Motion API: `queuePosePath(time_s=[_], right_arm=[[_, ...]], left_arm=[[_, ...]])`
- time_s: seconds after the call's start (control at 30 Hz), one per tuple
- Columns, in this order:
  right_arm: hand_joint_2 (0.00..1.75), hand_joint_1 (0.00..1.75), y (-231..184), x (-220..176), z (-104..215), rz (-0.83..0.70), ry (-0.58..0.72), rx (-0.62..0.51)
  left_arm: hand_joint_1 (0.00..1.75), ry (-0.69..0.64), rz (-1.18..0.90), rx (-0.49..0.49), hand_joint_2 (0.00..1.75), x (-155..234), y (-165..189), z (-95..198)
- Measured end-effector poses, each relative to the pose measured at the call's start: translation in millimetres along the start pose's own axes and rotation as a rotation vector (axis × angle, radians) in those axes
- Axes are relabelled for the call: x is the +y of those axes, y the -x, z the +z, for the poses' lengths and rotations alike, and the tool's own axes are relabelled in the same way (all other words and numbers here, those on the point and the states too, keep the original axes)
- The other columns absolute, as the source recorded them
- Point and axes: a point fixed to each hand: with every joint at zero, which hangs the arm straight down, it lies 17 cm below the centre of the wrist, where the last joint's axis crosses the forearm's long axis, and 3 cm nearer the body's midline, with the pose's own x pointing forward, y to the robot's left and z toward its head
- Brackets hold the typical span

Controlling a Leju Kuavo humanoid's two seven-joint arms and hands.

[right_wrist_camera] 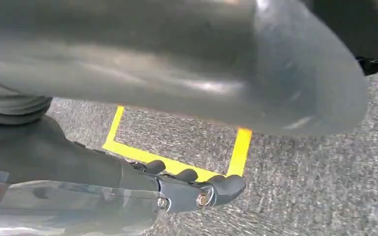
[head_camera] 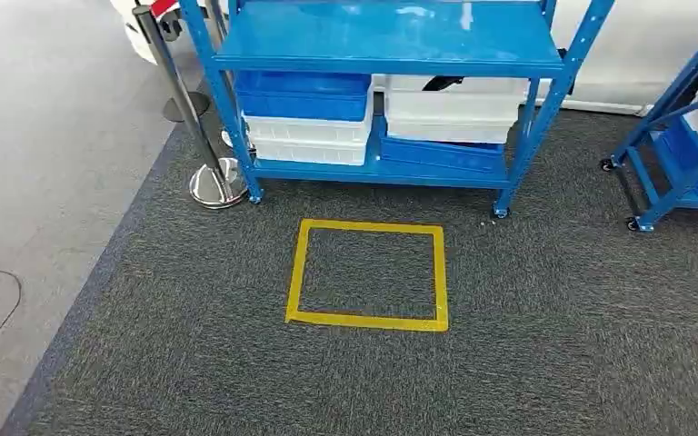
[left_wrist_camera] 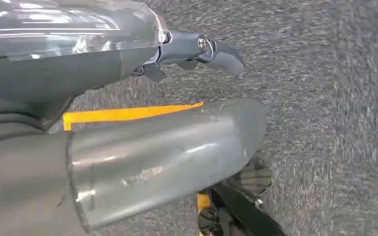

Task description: Take the parts from the cabinet and place them on the table.

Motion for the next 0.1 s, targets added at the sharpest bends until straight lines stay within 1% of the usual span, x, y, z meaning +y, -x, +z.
queuePosePath(time_s=[0.1], right_arm=[[0.0,0.0,-1.9,-0.1,-0.2,0.0,0.004,-0.007]], left_arm=[[0.0,0.003,0.001,-0.013,0.0,-0.1,-5.5,-1.1]])
